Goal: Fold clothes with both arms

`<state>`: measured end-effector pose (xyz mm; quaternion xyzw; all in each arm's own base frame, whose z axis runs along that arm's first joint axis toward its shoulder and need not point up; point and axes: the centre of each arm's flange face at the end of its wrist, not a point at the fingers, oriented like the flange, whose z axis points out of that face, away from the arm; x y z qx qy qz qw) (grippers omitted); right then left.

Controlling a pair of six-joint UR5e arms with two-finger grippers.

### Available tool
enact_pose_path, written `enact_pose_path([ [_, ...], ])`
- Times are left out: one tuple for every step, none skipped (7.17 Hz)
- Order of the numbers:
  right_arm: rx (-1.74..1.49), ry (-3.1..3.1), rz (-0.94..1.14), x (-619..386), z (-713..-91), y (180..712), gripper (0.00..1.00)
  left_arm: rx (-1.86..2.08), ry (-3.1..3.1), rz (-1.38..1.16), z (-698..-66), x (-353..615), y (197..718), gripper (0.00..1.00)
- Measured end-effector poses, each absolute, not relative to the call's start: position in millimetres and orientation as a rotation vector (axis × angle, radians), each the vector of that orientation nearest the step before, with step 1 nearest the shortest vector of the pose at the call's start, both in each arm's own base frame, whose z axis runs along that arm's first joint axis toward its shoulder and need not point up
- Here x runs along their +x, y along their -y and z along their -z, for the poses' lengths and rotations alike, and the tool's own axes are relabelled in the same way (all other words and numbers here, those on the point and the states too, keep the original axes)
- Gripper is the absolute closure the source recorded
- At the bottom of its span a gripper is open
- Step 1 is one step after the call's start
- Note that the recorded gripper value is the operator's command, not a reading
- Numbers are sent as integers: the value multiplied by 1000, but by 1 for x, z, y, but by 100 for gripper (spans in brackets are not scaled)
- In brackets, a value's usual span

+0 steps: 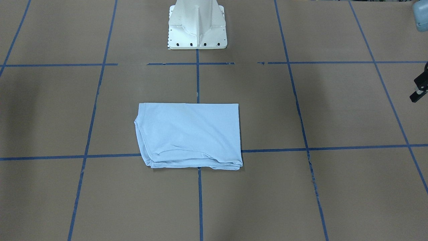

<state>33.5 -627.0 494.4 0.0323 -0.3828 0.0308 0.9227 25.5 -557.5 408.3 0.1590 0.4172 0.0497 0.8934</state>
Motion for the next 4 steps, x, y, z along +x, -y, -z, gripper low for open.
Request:
enact_pose_path([
  [61,786,-57,27,-496,627,0,331,-870,-106,-406,26,558,0],
  [59,788,-54,24,-495,627,0,333,-872,-107,-405,27,556,0],
  [63,795,-48,22,-492,626,0,335,-873,-108,-404,26,555,0],
  [57,805,-32,13,-492,627,0,336,-874,-101,-402,26,555,0],
])
